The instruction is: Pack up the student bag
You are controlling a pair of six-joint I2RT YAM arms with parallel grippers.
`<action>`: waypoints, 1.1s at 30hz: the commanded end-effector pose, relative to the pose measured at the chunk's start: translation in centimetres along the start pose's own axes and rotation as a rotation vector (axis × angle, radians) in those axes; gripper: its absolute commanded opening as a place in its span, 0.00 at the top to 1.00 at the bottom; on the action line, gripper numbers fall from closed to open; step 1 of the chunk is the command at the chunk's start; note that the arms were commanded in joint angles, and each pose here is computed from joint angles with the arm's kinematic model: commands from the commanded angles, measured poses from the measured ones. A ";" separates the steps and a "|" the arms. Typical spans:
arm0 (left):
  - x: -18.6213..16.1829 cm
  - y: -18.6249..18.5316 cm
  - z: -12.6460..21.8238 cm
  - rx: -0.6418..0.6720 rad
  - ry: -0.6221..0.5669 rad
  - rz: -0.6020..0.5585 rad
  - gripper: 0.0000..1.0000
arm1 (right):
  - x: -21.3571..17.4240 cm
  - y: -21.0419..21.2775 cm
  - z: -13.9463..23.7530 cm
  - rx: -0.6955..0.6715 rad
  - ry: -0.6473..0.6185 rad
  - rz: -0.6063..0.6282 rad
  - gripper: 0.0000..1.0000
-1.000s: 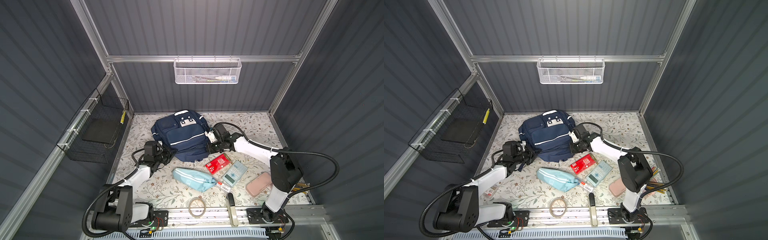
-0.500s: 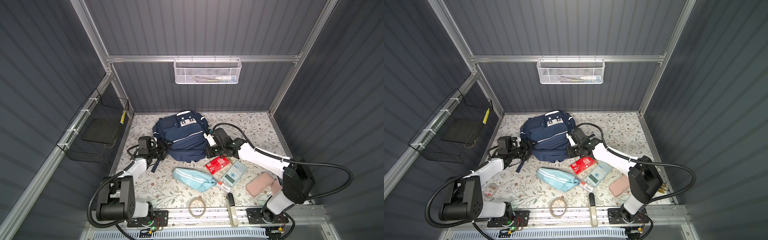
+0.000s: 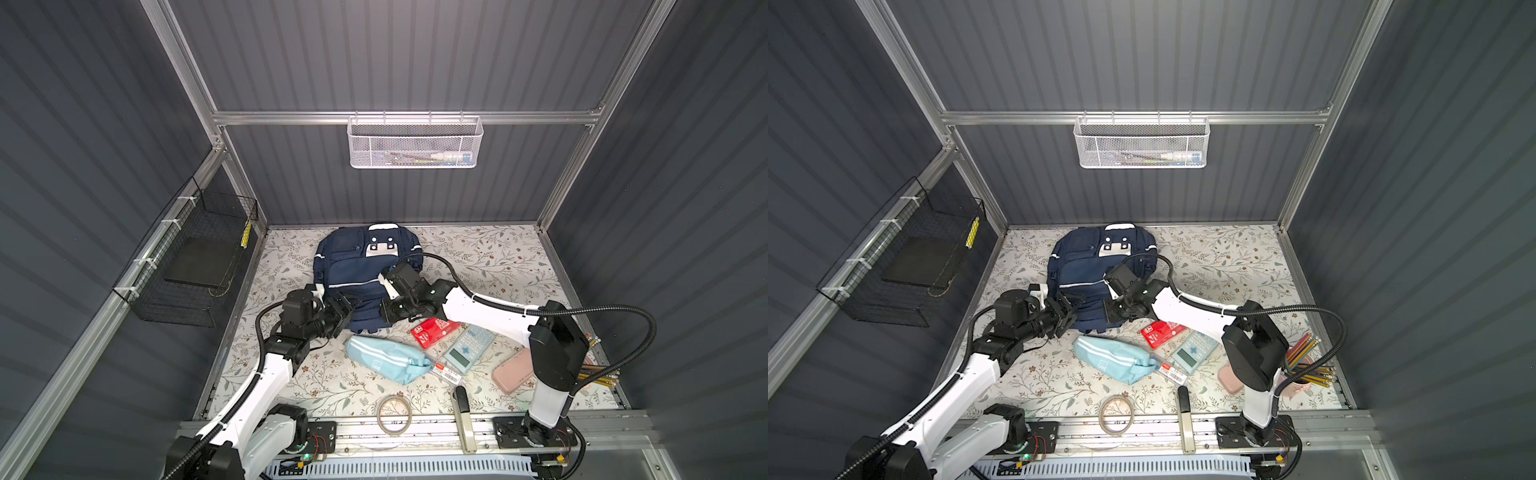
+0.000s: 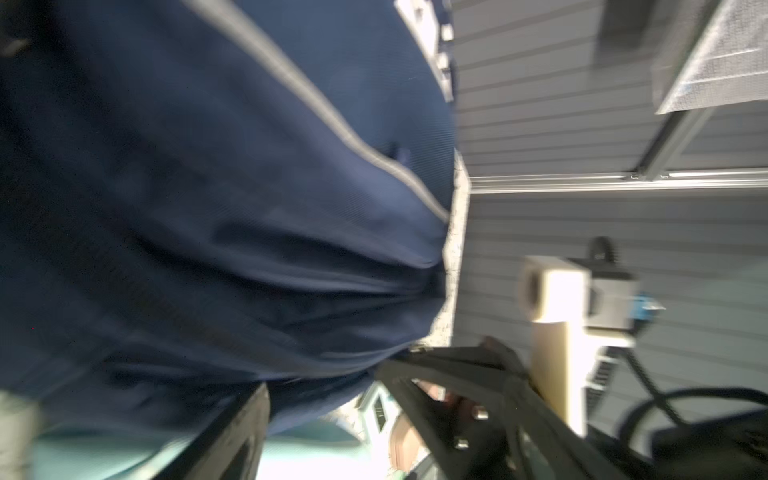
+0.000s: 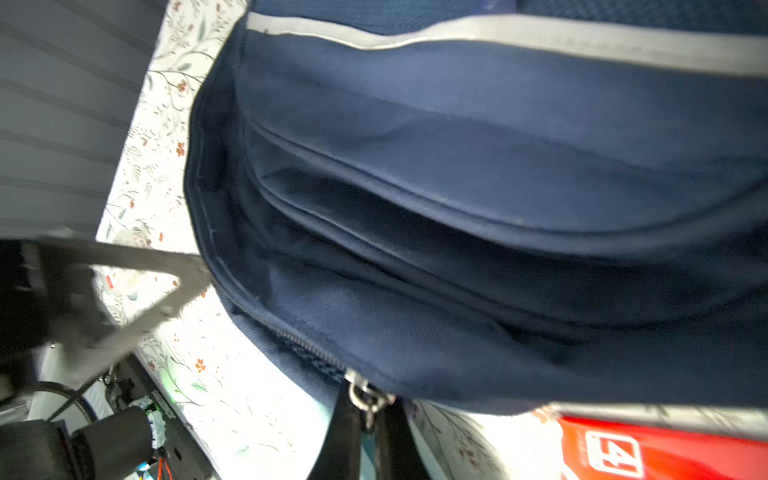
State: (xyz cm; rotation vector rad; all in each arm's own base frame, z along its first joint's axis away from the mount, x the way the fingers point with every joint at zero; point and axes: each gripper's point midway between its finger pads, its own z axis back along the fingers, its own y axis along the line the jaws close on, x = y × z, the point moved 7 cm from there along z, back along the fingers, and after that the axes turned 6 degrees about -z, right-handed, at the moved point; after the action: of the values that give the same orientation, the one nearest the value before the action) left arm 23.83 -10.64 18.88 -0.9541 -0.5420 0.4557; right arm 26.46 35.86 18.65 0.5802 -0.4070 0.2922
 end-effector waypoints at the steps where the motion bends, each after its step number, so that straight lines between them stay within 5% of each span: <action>1: 0.1 0.7 -1.3 0.012 0.019 0.061 0.08 | 1.7 2.4 1.0 0.089 -0.104 0.013 1.00; 5: 1.9 -0.6 -2.0 0.012 -0.054 0.018 0.11 | 0.8 3.9 1.3 0.102 -0.096 0.115 1.00; 11: 1.4 -0.4 -5.4 0.012 0.019 0.008 0.21 | 1.0 5.9 1.7 0.205 -0.068 0.207 1.00; 14: 1.5 -0.8 -5.8 -0.016 0.031 -0.004 0.48 | 0.8 5.9 1.2 0.205 -0.040 0.226 1.00; 18: 2.1 -1.8 -4.7 0.020 0.033 -0.085 1.00 | 0.9 2.9 1.7 0.081 -0.033 0.213 1.00; 25: 3.2 -2.9 -1.7 0.034 0.052 -0.145 1.00 | 2.8 -9.8 4.1 -0.074 -0.066 0.011 1.00; 33: 4.0 -3.1 1.2 0.024 0.013 -0.137 1.00 | 5.4 -18.5 3.0 -0.196 -0.067 -0.130 1.00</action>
State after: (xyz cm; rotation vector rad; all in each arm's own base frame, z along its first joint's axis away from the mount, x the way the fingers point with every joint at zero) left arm 27.00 -10.20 20.90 -0.9085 -0.5146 0.3673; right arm 34.55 24.17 16.54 0.5648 -0.4412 0.2209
